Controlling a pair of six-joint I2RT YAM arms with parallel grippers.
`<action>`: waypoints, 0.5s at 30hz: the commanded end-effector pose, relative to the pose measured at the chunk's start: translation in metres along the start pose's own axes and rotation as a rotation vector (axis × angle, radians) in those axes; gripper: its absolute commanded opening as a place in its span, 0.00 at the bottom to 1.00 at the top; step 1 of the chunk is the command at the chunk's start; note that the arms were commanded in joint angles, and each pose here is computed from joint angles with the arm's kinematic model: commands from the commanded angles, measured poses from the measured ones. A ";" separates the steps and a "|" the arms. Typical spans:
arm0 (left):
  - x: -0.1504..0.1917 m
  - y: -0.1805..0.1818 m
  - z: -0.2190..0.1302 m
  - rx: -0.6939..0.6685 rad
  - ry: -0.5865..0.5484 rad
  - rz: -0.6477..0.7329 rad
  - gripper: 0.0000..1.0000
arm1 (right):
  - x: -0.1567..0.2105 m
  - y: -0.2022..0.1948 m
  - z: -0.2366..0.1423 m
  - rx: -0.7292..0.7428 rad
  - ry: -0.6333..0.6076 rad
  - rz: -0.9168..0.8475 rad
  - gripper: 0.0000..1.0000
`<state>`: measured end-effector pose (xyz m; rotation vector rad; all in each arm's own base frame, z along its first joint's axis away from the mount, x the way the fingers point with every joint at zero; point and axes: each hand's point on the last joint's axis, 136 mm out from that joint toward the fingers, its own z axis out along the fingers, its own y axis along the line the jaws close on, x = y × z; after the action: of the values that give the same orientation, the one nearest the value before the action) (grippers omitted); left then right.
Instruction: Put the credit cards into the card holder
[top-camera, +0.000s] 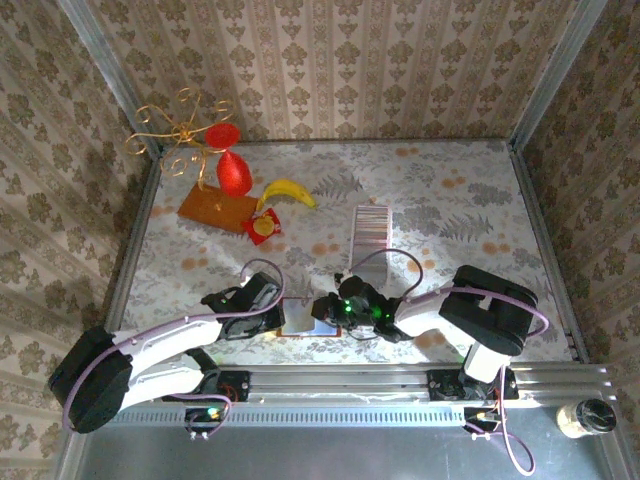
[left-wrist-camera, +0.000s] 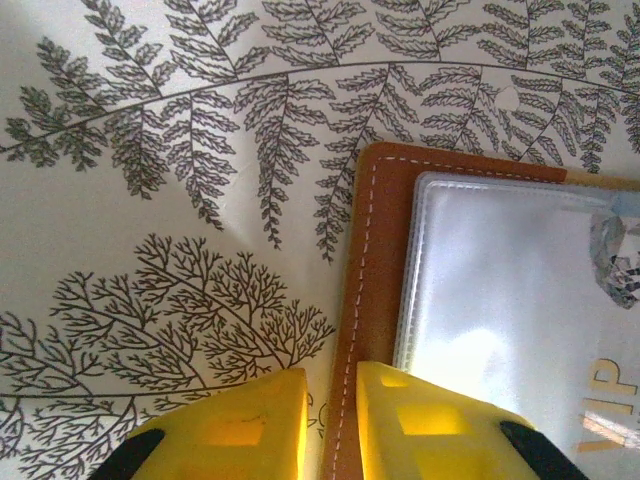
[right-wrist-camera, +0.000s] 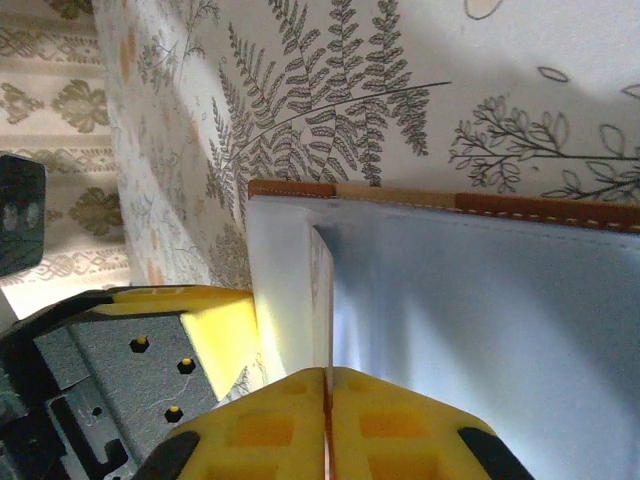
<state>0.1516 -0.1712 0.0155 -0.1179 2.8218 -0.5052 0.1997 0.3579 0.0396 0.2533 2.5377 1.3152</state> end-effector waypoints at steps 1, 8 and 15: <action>0.022 0.018 0.009 -0.036 0.077 0.005 0.19 | 0.009 -0.007 0.001 0.083 0.034 -0.062 0.12; 0.024 0.016 0.011 -0.020 0.085 0.002 0.18 | 0.008 -0.005 0.005 0.105 0.045 -0.064 0.18; 0.025 0.012 0.011 0.005 0.086 0.005 0.17 | 0.006 0.008 0.007 0.127 0.056 -0.093 0.19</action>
<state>0.1514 -0.1714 0.0141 -0.1170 2.8134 -0.5173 0.1977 0.3670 0.0385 0.1674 2.6300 1.1925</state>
